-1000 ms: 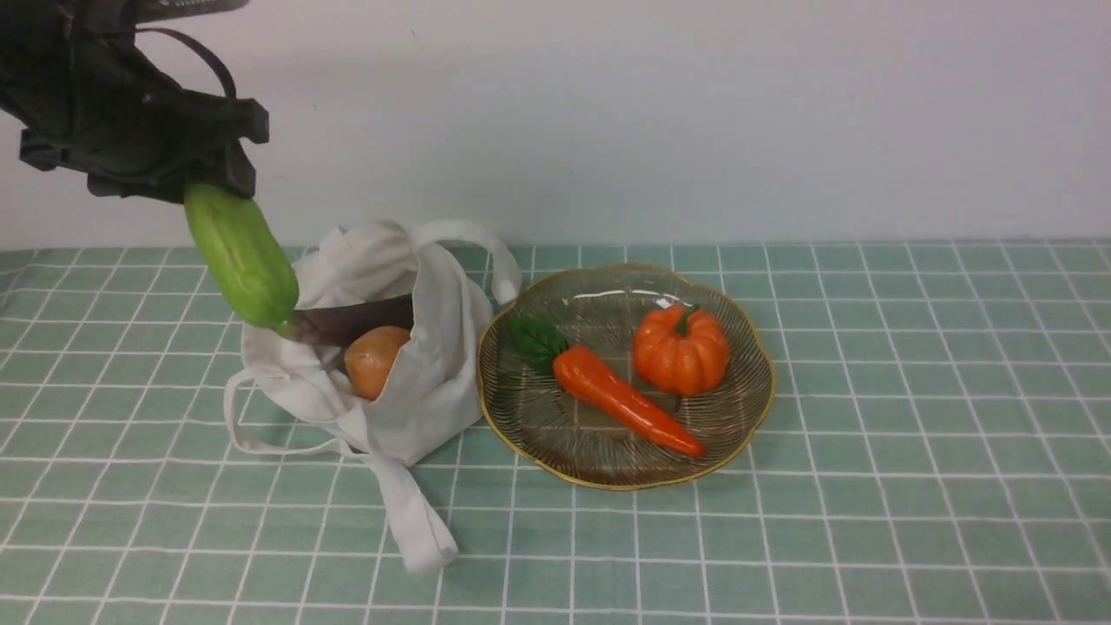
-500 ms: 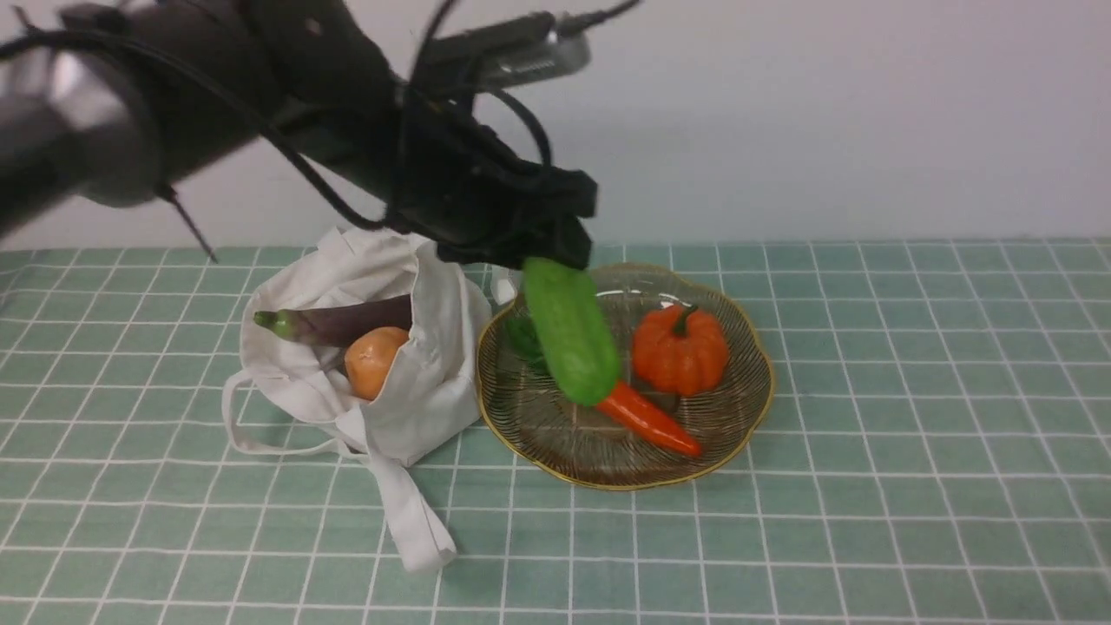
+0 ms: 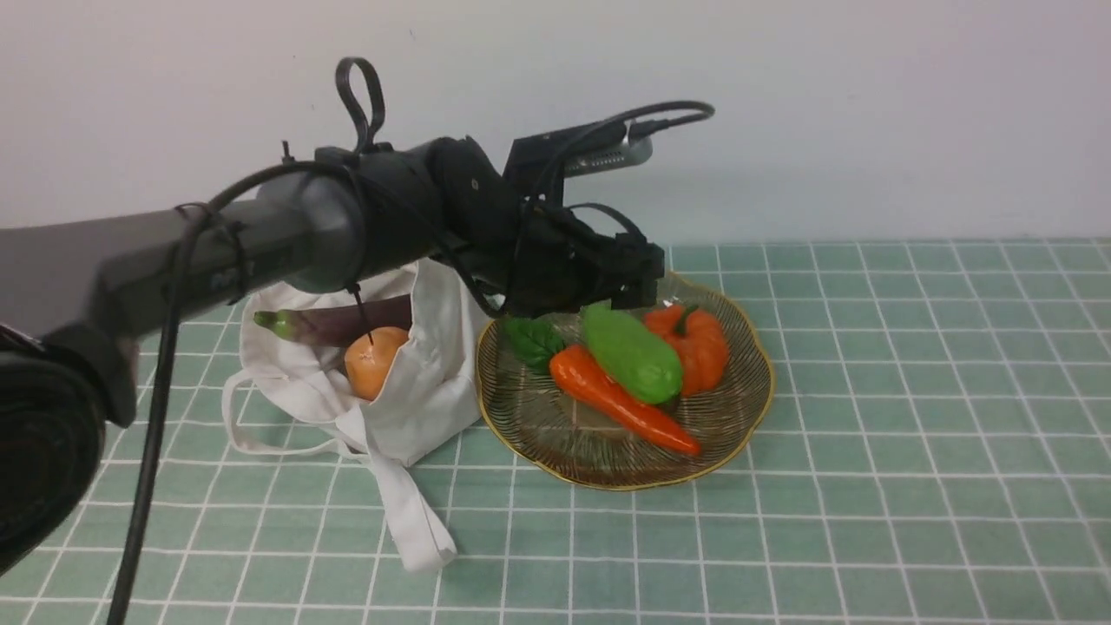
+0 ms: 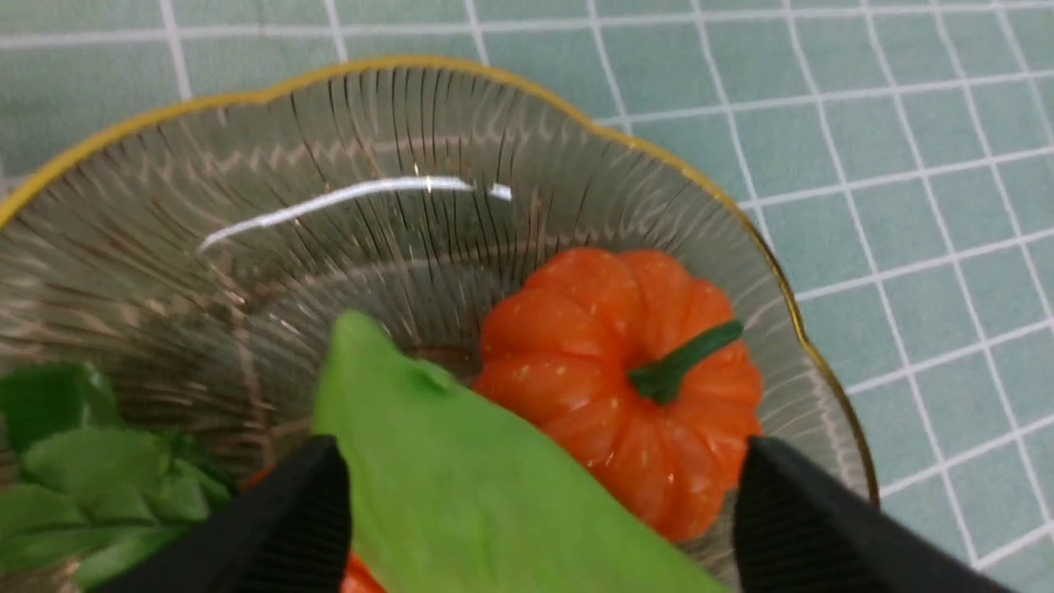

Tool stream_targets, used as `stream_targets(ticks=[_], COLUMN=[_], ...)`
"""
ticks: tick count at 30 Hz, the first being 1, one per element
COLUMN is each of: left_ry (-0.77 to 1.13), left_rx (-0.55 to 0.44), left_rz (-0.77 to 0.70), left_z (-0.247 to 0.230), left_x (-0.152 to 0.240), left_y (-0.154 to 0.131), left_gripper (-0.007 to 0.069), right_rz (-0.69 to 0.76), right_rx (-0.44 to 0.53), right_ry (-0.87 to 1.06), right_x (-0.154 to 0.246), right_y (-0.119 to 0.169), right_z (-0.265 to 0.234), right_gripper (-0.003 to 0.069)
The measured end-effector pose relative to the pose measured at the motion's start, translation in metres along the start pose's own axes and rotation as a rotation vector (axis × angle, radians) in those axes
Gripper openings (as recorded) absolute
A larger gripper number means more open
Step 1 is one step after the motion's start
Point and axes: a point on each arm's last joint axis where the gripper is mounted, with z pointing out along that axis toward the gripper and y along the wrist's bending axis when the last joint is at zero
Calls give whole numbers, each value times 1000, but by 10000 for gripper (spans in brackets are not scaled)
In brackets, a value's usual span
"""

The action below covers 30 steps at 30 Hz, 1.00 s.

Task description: Take vegetables from cloth bag on blue coffee tablecloth place on plate.

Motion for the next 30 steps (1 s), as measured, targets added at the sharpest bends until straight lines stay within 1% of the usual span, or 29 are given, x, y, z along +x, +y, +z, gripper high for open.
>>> stream_targets(ticks=[2, 5, 7, 8, 9, 10, 11, 12, 13, 14, 16, 17, 20, 22, 26, 28, 29, 30], left_ry=[17, 23, 11, 10, 7, 14, 8, 10, 16, 20, 17, 15, 3, 17, 19, -38, -62, -134], left_rx=[7, 20, 39, 44, 49, 54, 55, 50, 39, 21, -26, -44, -83, -101, -94, -88, -87, -79], left_rz=[20, 32, 49, 52, 58, 81, 102, 130, 163, 200, 270, 292, 339, 368, 387, 383, 377, 375], left_z=[-4, -18, -48, -54, -67, -89, -107, -127, -145, -163, -195, -208, -246, -264, -276, -279, -274, -276], left_x=[0, -4, -14, -15, -19, -22, -24, -25, -25, -24, -21, -19, -2, 24, 85, 118, 127, 145], left_y=[-2, -6, -11, -13, -14, -18, -21, -24, -26, -28, -32, -33, -38, -37, -26, -15, -10, -3], left_gripper=[606, 591, 520, 512, 467, 401, 352, 274, 221, 138, 57, 29, 0, -8, -8, -8, -8, -8], right_rz=[0, 0, 0, 0, 0, 0, 0, 0, 0, 0, 0, 0, 0, 0, 0, 0, 0, 0], right_rx=[0, 0, 0, 0, 0, 0, 0, 0, 0, 0, 0, 0, 0, 0, 0, 0, 0, 0], right_ry=[0, 0, 0, 0, 0, 0, 0, 0, 0, 0, 0, 0, 0, 0, 0, 0, 0, 0], right_x=[0, 0, 0, 0, 0, 0, 0, 0, 0, 0, 0, 0, 0, 0, 0, 0, 0, 0], right_y=[0, 0, 0, 0, 0, 0, 0, 0, 0, 0, 0, 0, 0, 0, 0, 0, 0, 0], right_z=[0, 0, 0, 0, 0, 0, 0, 0, 0, 0, 0, 0, 0, 0, 0, 0, 0, 0], right_gripper=[-15, -15, -15, -15, -15, -15, -15, -15, -15, -15, -15, -15, -15, -15, -15, -15, -15, -15])
